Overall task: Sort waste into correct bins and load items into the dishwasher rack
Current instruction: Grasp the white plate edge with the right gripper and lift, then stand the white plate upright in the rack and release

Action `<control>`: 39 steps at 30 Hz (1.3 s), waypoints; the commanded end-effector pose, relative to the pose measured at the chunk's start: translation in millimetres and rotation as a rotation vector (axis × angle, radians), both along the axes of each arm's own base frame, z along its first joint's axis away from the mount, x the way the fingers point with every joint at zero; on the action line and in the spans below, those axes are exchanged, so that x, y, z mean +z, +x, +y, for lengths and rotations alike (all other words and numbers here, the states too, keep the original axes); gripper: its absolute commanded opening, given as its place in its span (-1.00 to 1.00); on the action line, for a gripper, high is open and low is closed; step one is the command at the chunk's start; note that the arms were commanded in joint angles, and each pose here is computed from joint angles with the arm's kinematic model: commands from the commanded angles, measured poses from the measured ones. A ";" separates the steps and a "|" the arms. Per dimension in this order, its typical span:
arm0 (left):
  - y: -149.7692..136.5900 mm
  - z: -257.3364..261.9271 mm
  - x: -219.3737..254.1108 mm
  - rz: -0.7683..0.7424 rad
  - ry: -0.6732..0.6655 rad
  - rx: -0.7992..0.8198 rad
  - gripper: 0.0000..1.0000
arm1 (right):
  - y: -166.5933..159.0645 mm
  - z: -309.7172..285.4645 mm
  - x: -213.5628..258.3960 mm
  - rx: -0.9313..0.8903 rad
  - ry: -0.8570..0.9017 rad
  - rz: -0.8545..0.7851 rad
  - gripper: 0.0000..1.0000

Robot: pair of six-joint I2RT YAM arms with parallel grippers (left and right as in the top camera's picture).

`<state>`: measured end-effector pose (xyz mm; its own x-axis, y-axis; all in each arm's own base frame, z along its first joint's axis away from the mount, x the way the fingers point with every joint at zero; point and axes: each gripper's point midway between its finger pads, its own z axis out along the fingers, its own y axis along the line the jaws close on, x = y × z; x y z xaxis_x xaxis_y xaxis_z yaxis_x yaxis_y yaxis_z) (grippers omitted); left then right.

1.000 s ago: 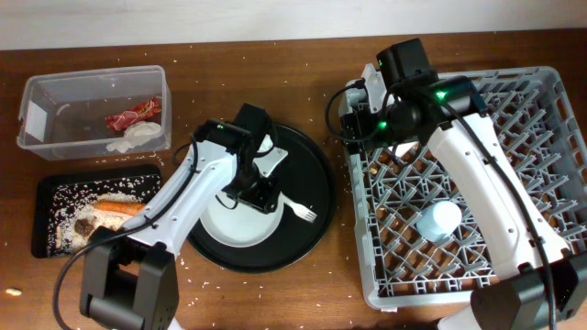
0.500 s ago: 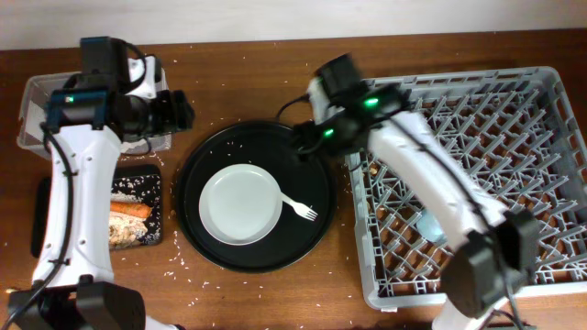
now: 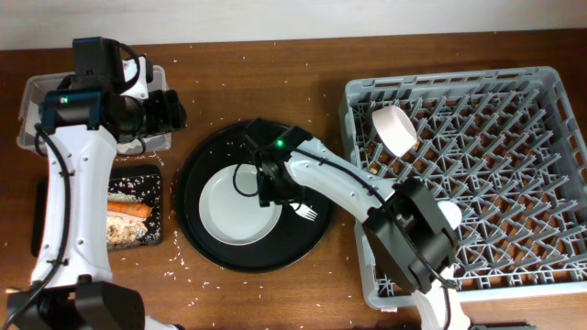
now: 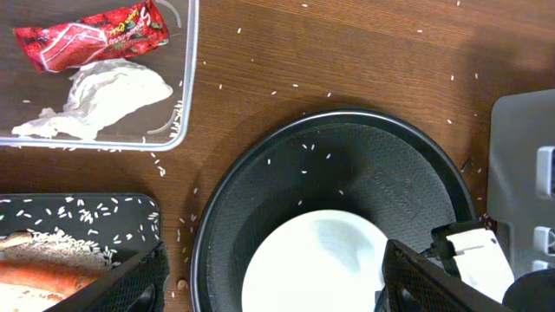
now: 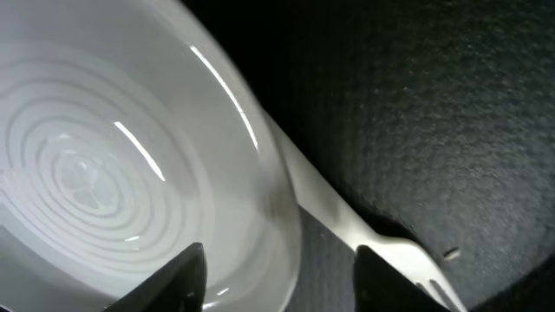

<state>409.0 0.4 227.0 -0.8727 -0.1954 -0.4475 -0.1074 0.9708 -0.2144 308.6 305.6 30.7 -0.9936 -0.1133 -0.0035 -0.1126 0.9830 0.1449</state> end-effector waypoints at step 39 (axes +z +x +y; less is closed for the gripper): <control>-1.6 5.4 -1.7 0.004 0.018 0.023 0.98 | 35.1 -258.1 266.1 -0.460 -0.238 -0.553 -0.92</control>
